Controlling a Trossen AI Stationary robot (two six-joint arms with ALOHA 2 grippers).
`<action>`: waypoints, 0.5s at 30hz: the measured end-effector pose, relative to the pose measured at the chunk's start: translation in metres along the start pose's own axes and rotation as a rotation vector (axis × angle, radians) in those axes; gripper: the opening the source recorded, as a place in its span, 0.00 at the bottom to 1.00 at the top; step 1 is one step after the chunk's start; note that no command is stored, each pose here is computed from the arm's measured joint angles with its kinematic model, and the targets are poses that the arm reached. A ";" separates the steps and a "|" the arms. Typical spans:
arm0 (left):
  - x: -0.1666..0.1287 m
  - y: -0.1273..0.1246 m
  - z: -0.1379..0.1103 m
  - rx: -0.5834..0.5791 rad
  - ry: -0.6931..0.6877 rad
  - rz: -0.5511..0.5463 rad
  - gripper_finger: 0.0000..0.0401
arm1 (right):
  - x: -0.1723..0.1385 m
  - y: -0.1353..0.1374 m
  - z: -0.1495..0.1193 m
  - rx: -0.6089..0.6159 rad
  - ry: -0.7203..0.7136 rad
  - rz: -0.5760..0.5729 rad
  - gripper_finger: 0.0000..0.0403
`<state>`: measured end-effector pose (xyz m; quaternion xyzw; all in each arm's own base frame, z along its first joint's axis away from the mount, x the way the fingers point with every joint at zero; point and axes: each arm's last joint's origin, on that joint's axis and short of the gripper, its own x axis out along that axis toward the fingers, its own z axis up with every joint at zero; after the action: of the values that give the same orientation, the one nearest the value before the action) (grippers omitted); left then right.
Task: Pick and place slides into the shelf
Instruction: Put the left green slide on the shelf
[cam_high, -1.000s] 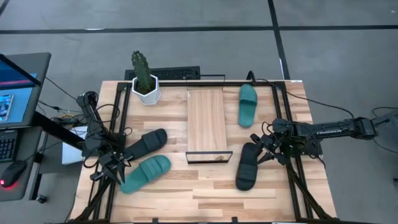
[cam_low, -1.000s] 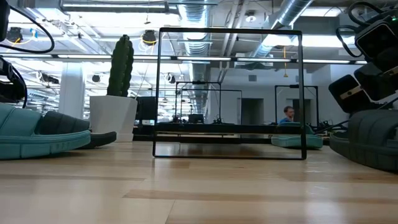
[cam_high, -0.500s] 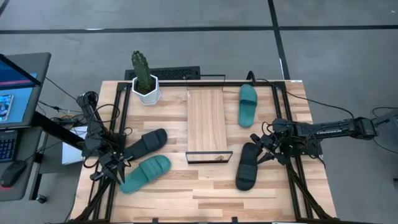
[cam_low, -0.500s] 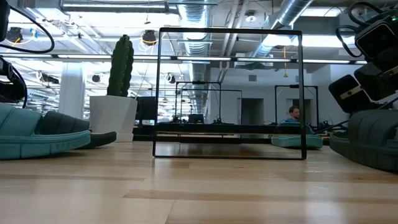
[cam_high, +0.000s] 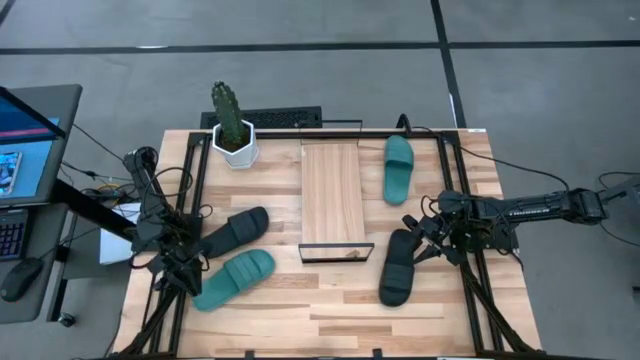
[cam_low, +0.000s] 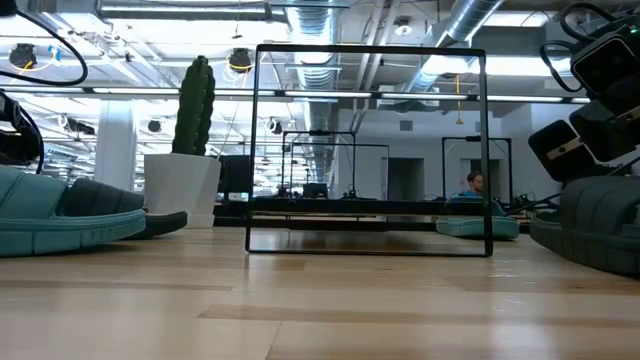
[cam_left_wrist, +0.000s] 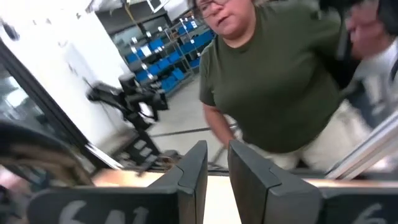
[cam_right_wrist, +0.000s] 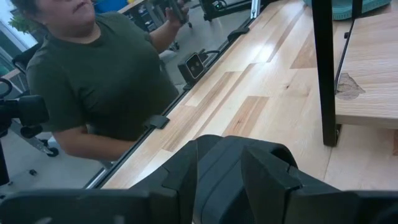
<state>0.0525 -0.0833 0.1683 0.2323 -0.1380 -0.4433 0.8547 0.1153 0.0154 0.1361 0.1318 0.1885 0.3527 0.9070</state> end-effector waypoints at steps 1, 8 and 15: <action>0.000 0.000 0.000 0.043 0.000 0.000 0.14 | 0.000 0.000 0.000 0.000 0.000 0.000 0.28; 0.000 0.000 0.003 -0.004 -0.047 -0.024 0.14 | 0.000 0.000 0.000 0.000 0.000 0.000 0.28; 0.000 0.000 0.004 -0.204 -0.067 -0.050 0.14 | 0.000 0.000 0.000 0.000 0.000 0.000 0.28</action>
<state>0.0506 -0.0843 0.1720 0.1327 -0.1148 -0.4836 0.8575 0.1152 0.0154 0.1360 0.1319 0.1887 0.3528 0.9069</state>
